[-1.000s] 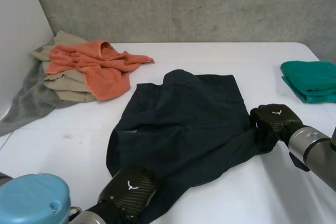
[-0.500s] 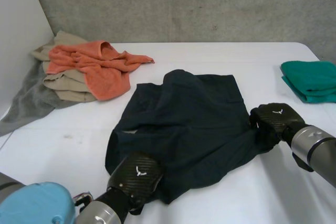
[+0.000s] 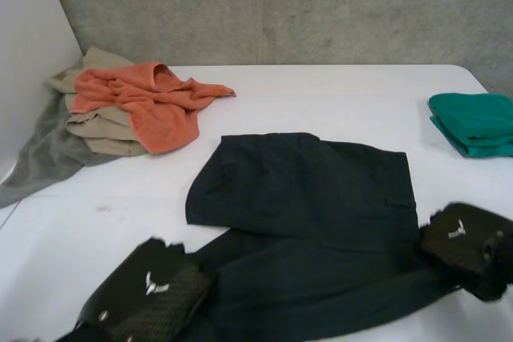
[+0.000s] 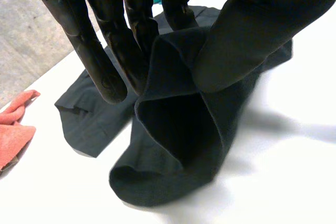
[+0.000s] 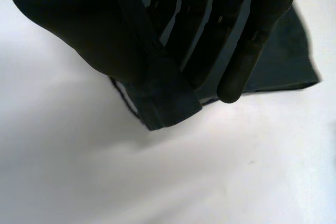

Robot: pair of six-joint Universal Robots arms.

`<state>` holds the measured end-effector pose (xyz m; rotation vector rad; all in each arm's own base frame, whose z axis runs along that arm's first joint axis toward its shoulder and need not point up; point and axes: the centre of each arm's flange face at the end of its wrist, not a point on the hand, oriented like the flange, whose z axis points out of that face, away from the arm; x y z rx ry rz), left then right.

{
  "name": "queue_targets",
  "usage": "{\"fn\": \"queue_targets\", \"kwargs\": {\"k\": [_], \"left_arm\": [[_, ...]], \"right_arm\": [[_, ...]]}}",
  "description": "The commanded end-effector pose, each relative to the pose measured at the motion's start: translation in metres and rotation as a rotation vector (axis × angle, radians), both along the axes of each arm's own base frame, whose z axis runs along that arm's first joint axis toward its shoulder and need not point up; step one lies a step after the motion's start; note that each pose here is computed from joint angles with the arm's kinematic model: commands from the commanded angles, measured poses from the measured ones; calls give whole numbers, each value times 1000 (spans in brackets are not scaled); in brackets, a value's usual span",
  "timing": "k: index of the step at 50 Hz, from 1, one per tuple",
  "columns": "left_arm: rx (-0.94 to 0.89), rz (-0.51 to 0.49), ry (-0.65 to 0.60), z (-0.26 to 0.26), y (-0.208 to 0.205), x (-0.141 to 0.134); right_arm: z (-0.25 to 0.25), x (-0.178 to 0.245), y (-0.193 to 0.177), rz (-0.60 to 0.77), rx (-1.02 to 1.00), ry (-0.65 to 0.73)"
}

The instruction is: Fold the laundry.

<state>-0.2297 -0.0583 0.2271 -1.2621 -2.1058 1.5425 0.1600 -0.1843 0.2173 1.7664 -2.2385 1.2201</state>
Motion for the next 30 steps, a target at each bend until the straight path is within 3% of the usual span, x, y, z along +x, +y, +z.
{"fn": "queue_targets", "kwargs": {"k": [1, 8, 19, 26, 30], "left_arm": [[-171, 61, 116, -6, -71, -38], [-417, 102, 167, -9, -166, -79], [-603, 166, 161, -40, -295, -126], [-638, 156, 194, -66, -326, -144], [-680, 149, 224, -61, -327, -151]], "right_arm": [[-7, 27, -38, -50, -108, -176], [-18, 42, -87, -183, -299, -192], [-51, 78, -178, -244, -529, -199], [-71, 97, -215, -242, -631, -238], [-68, 100, -228, -309, -725, -255]]}}
